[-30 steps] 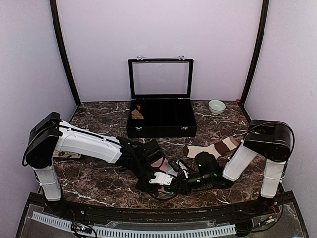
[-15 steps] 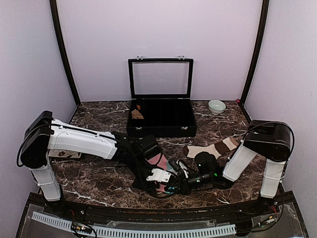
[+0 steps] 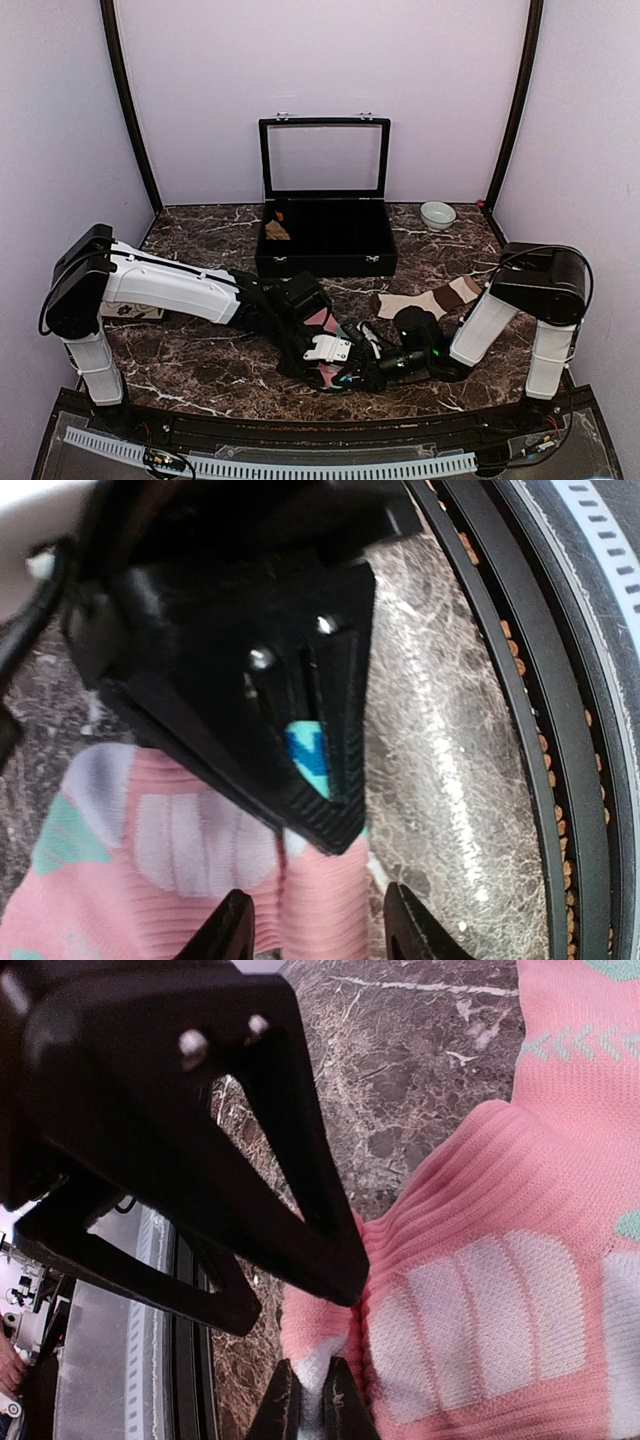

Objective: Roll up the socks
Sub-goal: Roll the sock at the center of the board.

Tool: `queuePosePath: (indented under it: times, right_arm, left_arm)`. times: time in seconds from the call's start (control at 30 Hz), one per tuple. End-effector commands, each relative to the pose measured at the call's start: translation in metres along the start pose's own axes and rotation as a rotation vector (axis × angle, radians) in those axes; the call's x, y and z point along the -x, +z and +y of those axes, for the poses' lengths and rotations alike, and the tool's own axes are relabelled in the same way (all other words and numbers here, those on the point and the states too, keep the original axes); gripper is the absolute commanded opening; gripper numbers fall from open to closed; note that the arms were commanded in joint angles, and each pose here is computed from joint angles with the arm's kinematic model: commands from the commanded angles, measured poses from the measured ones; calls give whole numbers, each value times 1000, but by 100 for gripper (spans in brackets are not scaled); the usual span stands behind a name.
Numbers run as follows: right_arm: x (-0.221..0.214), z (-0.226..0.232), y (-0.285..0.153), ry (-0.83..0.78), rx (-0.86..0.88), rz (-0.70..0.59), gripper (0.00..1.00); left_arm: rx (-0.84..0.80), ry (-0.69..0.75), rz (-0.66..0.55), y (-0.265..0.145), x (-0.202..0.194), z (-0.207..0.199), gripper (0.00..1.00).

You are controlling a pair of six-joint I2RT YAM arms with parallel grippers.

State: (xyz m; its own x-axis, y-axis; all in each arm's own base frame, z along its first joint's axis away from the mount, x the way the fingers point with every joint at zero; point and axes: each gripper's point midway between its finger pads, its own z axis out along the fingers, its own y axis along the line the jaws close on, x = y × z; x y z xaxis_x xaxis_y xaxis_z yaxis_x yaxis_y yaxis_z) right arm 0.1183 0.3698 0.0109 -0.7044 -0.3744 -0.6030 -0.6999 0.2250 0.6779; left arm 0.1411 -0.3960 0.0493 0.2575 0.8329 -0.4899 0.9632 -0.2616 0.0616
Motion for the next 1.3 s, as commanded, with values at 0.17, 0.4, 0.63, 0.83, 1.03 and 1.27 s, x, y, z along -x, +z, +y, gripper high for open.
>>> queuePosePath:
  times: [0.17, 0.4, 0.63, 0.83, 1.03, 1.27]
  right_arm:
    - [-121, -64, -28, 321, -269, 328, 0]
    - [-125, -64, -31, 322, -274, 345, 0]
    - [-125, -66, -32, 322, -289, 350, 0]
    - [-125, -66, -33, 324, -290, 350, 0]
    - [-125, -65, -32, 324, -283, 350, 0]
    - [-125, -65, -32, 325, -280, 348, 0]
  left_arm:
    - [-99, -65, 62, 15, -29, -19, 42]
    - [-45, -101, 46, 11, -29, 2, 24]
    - [-114, -122, 25, 7, -25, -11, 32]
    - [-132, -148, -14, -3, -14, -11, 37]
    - [-89, -163, -27, -6, -8, 5, 36]
    - [-126, -194, -41, -8, -8, 7, 22]
